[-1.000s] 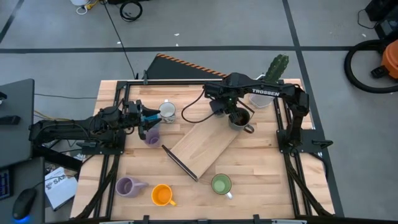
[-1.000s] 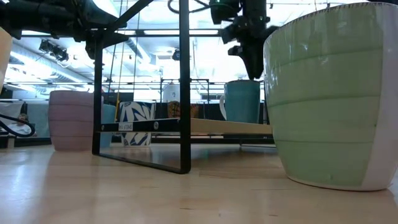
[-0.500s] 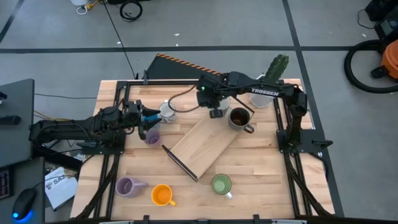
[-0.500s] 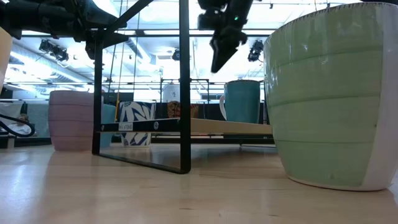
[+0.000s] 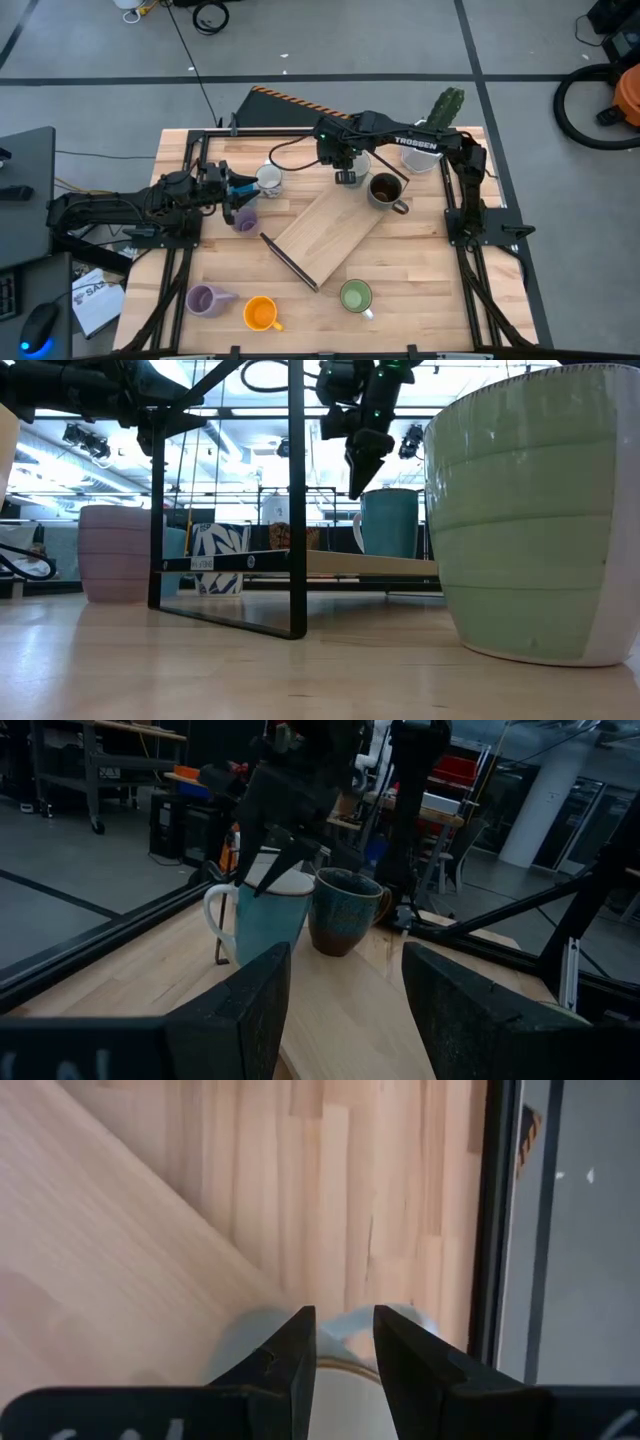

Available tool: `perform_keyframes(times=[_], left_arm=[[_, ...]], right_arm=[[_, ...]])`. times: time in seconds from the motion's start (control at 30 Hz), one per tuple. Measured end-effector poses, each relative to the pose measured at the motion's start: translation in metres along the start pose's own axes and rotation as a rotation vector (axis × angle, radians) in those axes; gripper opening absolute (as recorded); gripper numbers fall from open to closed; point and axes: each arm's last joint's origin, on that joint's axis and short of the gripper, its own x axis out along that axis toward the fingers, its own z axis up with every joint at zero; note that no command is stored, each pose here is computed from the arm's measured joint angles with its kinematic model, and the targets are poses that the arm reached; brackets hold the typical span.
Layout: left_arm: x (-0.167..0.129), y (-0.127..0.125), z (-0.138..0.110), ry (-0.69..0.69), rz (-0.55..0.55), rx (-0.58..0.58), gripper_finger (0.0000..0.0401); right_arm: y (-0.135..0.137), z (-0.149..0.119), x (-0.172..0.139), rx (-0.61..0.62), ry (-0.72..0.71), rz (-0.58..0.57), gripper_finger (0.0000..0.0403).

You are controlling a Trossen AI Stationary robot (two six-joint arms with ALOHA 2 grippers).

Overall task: Place coffee mugs
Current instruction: Put the dark blue mug on the shelf, then put the green mug on the shelf

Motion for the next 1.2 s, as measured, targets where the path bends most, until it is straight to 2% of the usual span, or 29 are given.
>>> perform_keyframes(times=[0.3, 0.6, 0.7, 1.0, 1.2], left_arm=[[0.0, 0.0, 0.0, 0.0, 0.0, 0.0, 0.0201], [0.0, 0.0, 0.0, 0.001, 0.0, 0.001, 0.0201], [0.0, 0.0, -0.001, 0.006, 0.001, 0.002, 0.0201], [0.0, 0.0, -0.001, 0.008, -0.009, -0.001, 0.0201], [0.0, 0.0, 0.0, 0.007, -0.009, -0.001, 0.0201]], right_arm=[[-0.002, -0.006, 0.001, 0.014, 0.046, 0.015, 0.0102], [0.013, 0.012, -0.016, -0.041, -0.054, 0.017, 0.0098], [0.035, 0.015, -0.019, -0.056, -0.043, 0.093, 0.0098], [0.13, 0.023, -0.04, -0.203, 0.0, 0.238, 0.01], [0.18, 0.023, -0.054, -0.222, -0.011, 0.378, 0.0126]])
